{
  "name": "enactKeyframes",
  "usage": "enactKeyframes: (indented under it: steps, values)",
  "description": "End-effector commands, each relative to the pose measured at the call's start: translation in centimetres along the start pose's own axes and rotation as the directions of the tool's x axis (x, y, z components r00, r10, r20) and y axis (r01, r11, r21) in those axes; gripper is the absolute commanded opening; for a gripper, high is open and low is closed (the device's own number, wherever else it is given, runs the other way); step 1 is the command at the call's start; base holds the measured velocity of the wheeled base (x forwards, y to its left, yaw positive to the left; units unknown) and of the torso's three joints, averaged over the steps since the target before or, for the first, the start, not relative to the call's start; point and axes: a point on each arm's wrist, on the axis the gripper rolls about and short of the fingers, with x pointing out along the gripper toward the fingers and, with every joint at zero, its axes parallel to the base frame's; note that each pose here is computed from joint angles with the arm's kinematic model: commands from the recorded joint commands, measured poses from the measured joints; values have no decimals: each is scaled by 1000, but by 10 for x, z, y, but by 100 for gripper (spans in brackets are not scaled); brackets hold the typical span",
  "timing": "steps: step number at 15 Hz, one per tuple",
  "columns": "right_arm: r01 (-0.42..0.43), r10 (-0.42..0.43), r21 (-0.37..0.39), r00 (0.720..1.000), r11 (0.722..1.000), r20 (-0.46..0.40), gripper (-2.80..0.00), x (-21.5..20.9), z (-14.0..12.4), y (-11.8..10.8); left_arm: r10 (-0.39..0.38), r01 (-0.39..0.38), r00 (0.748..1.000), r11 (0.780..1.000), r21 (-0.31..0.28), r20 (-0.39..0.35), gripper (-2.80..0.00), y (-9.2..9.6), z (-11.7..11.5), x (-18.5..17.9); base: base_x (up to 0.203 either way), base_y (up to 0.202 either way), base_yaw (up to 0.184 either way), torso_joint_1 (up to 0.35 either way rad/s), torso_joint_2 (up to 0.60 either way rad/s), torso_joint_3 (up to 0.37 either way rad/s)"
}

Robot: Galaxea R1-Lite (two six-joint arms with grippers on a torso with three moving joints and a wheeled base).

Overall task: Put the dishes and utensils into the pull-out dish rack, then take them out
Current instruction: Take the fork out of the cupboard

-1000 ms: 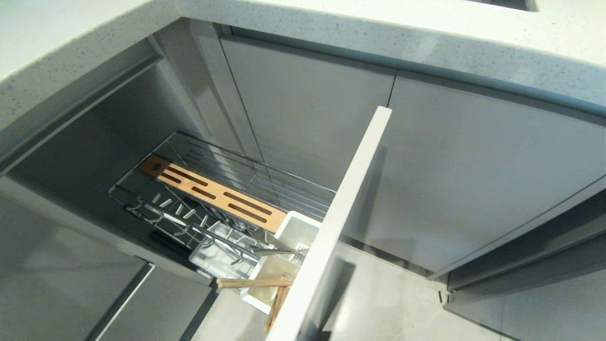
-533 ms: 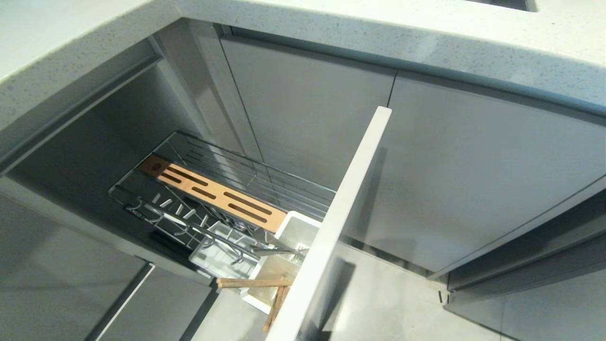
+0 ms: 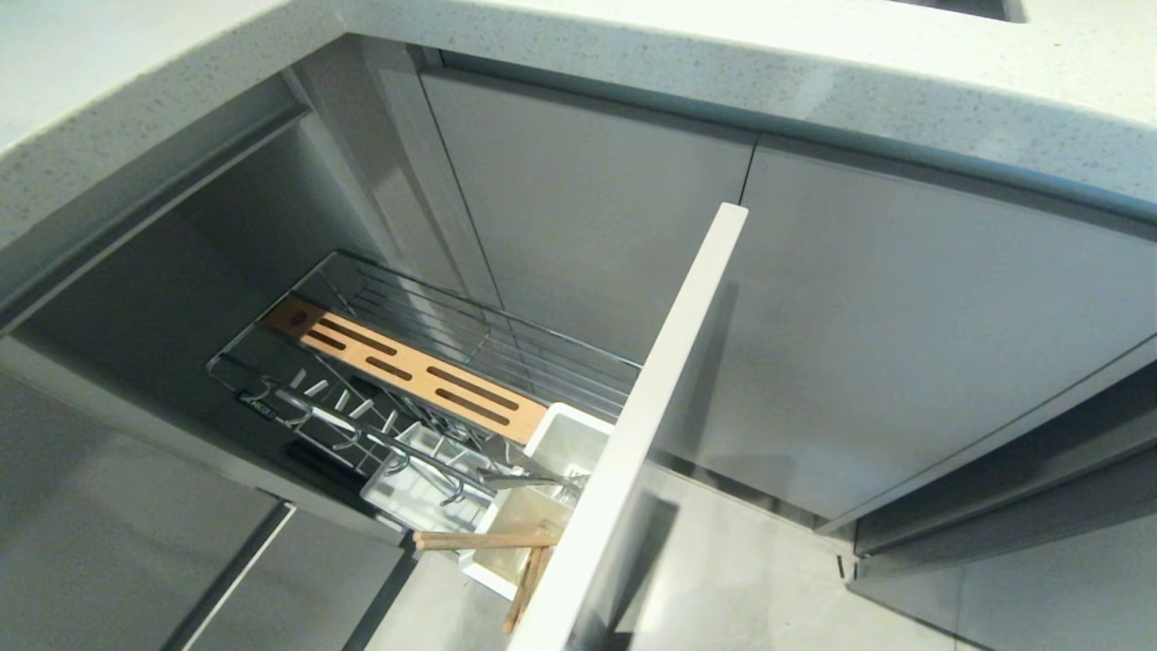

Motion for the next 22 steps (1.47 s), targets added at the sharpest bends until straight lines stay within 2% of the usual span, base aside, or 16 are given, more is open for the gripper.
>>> enactKeyframes:
  steps: [1,9,10,14,18,20,22]
  values:
    - [0,0,0,1000,1000,-2,-280,0,0,0,2,-1,998,1000,17,-60,-280,-8,-3,30,0,0,0,0,0,0]
    - [0,0,0,1000,1000,-2,-280,0,0,0,14,-13,997,1000,19,-70,-280,-9,-4,38,0,0,0,0,0,0]
    - [0,0,0,1000,1000,-2,-280,0,0,0,12,-11,997,1000,19,-70,0,-10,-4,38,0,0,0,0,0,0]
    - [0,0,0,1000,1000,-2,-280,0,0,0,16,-14,998,1000,16,-66,0,-9,-3,38,0,0,0,0,0,0]
    - [0,0,0,1000,1000,-2,-280,0,0,0,32,-32,999,999,1,-26,0,-8,1,36,0,0,0,0,0,0]
    - [0,0,0,1000,1000,-2,-280,0,0,0,39,-37,997,999,-32,71,0,-6,10,29,0,0,0,0,0,0]
    - [0,0,0,1000,1000,-2,-280,0,0,0,58,-44,982,996,-78,182,0,-2,21,17,0,0,0,0,0,0]
